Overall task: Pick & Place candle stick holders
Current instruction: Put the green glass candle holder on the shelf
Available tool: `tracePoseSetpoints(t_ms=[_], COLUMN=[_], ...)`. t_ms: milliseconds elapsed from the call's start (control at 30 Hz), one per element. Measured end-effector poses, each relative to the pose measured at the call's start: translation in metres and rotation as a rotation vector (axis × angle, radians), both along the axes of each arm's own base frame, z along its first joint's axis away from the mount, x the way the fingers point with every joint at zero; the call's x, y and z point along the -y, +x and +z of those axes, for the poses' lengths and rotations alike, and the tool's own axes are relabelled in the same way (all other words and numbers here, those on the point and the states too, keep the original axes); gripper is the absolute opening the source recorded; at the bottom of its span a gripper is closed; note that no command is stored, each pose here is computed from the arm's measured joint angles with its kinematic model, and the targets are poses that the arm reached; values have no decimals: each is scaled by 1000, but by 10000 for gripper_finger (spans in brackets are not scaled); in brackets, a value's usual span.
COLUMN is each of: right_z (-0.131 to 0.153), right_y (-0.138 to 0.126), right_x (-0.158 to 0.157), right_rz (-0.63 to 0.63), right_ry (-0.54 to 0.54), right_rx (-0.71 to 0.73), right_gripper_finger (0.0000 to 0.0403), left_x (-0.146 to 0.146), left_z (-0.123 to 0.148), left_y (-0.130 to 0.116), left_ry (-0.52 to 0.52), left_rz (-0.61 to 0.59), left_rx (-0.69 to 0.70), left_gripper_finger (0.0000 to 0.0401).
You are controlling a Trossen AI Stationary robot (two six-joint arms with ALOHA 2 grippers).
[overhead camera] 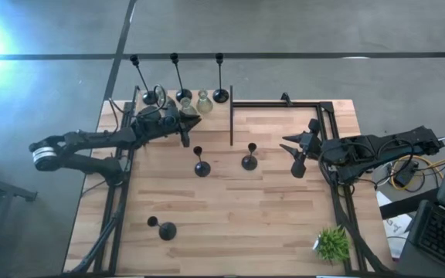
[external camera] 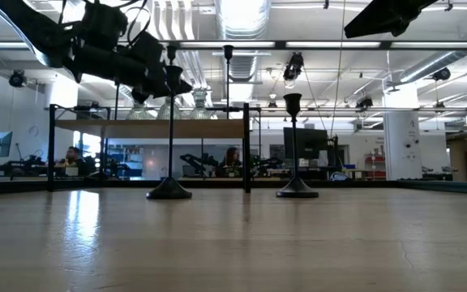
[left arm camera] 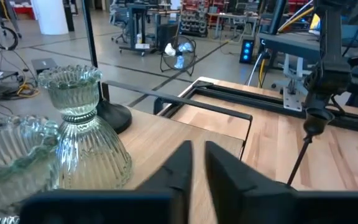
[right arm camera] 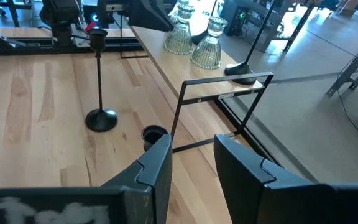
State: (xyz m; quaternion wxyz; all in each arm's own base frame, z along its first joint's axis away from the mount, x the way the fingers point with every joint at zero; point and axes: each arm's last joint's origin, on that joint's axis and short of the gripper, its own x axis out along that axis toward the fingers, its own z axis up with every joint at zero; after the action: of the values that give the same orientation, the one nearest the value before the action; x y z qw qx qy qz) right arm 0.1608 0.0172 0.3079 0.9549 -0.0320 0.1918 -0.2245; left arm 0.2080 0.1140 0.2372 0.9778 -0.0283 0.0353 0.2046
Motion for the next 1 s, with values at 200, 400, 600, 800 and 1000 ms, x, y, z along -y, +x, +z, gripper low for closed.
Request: tracePoseSetpoints(t_ms=[200,400,600,800,1000], right_z=[0,1,1,1,1], right_y=[0,0,0,0,0], right_x=[0,0,0,0,0], right_rz=[0,0,1,1,1], right_ry=[2,3,1,0,0], right_rx=[5,11,9,9,8], right_gripper_finger=[113,104,97,90,90], left_x=[-2,-4,-6,-8,-10], left_z=[3,7,7,6,5], left_y=[0,1,-1,-2,-3], left_ry=[13,23,22,14,25], left_rz=[46,97,190,240,301], left_rx=[14,21,16,1,-13], left_gripper_finger=[8,4,2,1,1])
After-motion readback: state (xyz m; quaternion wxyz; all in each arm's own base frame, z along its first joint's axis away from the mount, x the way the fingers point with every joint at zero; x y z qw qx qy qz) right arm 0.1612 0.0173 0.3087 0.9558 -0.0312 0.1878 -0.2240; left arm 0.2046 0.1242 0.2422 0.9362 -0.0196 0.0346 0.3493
